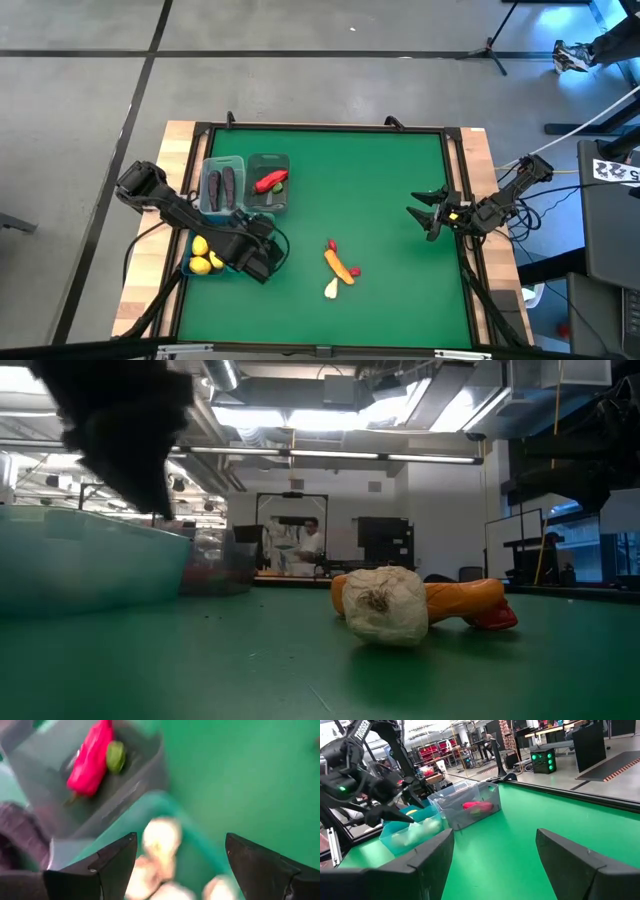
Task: Sort produce into baskets
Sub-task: Put the white garlic into the green bin
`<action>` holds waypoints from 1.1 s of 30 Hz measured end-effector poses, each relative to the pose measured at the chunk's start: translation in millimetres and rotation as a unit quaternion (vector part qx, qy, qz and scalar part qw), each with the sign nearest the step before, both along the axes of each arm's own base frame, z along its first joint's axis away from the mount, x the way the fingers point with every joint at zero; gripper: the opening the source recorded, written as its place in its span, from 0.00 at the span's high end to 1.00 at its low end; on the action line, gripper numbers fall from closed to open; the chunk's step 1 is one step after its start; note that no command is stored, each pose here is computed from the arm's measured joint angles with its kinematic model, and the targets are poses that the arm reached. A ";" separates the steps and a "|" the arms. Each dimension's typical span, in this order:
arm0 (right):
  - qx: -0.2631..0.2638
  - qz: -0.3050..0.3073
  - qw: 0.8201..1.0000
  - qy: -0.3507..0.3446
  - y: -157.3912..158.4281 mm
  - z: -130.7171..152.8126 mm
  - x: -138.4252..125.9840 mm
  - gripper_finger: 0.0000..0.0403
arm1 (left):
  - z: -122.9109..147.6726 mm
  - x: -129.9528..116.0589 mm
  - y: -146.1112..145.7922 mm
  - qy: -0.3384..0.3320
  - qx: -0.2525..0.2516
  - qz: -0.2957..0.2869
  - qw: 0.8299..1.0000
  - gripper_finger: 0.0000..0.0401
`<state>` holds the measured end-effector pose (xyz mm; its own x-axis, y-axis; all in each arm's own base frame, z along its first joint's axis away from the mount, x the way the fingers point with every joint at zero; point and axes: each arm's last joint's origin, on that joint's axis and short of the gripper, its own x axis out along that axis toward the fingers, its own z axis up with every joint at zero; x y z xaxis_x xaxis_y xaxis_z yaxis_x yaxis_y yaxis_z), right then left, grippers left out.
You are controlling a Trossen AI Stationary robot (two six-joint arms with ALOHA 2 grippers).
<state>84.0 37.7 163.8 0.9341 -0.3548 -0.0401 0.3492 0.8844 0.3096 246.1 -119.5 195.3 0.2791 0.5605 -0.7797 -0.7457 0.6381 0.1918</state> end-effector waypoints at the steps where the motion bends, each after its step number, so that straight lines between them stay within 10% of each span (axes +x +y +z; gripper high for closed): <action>1: 0.000 0.000 1.000 0.000 0.0 0.0 0.0 0.30 | 2.8 3.4 -1.2 -0.021 0.005 0.000 1.000 0.26; 17: 0.000 0.000 1.000 0.000 0.0 0.0 0.0 0.30 | 30.6 58.6 -50.8 -0.253 -0.012 -0.215 0.943 0.26; 33: 0.001 0.004 1.000 0.000 0.2 0.0 0.1 0.30 | -24.8 114.8 -78.5 -0.309 -0.048 -0.182 0.932 0.26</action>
